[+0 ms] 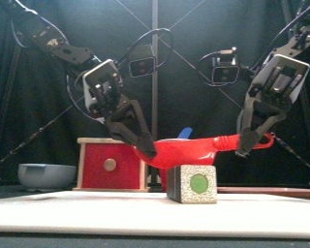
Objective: Place sushi on board then cut the sushi with the knife then place the pieces on the plate
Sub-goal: Cut the sushi into 4 pieces
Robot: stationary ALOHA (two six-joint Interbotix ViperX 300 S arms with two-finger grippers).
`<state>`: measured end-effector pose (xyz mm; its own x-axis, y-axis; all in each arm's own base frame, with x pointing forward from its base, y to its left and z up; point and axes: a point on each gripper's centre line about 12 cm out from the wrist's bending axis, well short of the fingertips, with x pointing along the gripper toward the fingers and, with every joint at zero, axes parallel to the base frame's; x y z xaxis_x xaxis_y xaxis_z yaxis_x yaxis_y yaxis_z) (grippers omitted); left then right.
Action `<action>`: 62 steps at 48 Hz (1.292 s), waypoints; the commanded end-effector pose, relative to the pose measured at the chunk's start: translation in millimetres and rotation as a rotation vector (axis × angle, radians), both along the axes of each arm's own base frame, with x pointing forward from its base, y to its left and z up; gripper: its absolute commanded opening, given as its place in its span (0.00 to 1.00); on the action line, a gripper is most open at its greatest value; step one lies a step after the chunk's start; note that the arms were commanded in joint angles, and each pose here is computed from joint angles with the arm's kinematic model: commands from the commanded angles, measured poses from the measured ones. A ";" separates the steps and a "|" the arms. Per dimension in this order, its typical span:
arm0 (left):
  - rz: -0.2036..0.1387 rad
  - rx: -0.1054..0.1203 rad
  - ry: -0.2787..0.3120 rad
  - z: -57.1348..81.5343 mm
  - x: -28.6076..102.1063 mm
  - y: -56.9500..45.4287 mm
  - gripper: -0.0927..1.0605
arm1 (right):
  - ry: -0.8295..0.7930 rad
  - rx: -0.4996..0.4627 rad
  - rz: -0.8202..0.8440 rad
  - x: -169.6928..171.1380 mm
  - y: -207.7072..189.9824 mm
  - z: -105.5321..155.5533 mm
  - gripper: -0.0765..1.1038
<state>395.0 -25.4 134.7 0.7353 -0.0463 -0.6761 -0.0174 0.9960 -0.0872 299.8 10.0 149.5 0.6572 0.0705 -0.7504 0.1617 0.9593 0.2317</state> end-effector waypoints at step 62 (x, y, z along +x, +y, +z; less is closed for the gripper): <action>0.014 -0.033 -0.021 15.7 2.3 -4.3 0.47 | -0.011 0.037 -0.008 -2.3 5.9 6.6 0.32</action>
<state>393.5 -30.5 135.4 0.7231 -0.0580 -0.6883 -0.0295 0.9930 -0.1147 297.5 15.3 147.5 0.6453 0.0893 -0.7587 0.1686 0.9520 0.2555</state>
